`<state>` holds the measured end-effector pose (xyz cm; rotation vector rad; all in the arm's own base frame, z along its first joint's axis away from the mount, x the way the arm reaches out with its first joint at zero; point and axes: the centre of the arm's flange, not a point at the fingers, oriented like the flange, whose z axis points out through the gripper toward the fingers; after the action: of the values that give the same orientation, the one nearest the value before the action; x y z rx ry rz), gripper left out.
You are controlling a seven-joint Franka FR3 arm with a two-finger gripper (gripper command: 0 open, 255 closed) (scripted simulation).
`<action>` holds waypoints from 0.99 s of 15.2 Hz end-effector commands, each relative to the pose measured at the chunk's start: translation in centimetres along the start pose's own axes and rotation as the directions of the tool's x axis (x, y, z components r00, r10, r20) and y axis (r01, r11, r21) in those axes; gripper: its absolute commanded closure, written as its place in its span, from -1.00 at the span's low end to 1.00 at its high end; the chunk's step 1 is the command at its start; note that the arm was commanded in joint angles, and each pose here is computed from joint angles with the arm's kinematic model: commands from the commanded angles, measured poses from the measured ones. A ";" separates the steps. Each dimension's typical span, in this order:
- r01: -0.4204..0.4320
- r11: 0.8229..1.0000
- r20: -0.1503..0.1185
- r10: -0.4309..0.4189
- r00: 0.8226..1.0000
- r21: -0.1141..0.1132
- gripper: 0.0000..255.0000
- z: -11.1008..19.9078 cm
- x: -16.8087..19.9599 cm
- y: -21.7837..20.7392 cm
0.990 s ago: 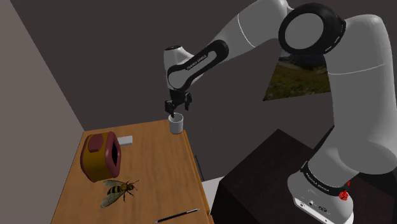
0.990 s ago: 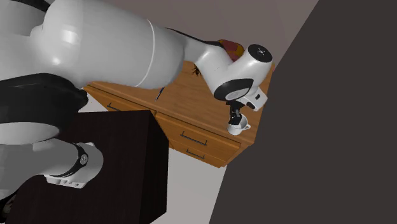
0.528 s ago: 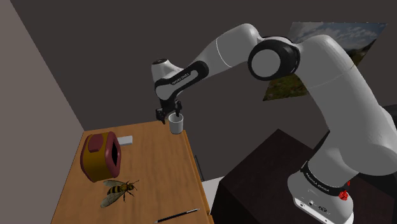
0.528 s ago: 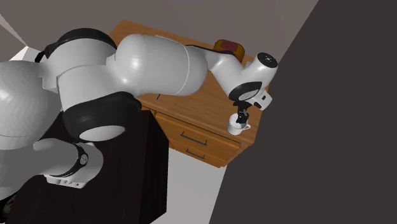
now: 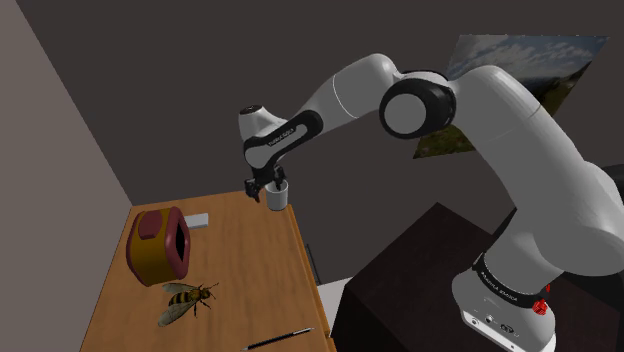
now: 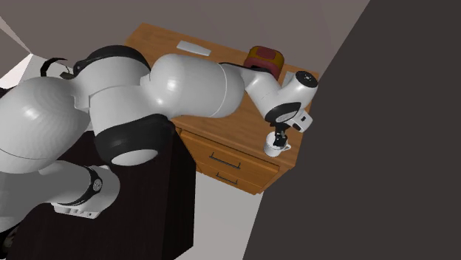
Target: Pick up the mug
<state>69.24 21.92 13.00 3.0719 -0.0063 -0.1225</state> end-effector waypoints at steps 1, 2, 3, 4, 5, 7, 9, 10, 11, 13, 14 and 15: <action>0.000 1.000 -0.001 0.000 1.000 0.000 1.00 0.2 0.0 0.0; 0.000 1.000 -0.001 0.000 1.000 0.000 1.00 0.2 0.0 0.0; 0.000 1.000 -0.001 0.000 1.000 0.000 1.00 0.2 0.0 0.0; 0.000 1.000 -0.001 0.000 1.000 0.000 1.00 0.2 0.0 0.0; 0.000 1.000 -0.001 0.000 1.000 0.000 1.00 0.2 0.0 0.0; 0.000 1.000 -0.001 0.000 1.000 0.000 1.00 0.2 0.0 0.0; 0.000 1.000 -0.001 0.000 1.000 0.000 1.00 0.2 0.0 0.0; 0.000 1.000 -0.001 0.000 1.000 0.000 1.00 0.2 0.0 0.0; 0.000 1.000 -0.001 0.000 1.000 0.000 1.00 -0.3 0.0 0.0; 0.000 1.000 -0.001 0.000 1.000 0.000 1.00 -1.4 -0.1 0.1; 0.000 1.000 -0.001 0.000 1.000 0.000 1.00 -1.9 -0.2 0.1; 0.000 1.000 -0.001 0.000 1.000 0.000 1.00 -2.4 -0.2 0.2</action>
<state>69.29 21.91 14.80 3.0719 -0.0064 -0.1218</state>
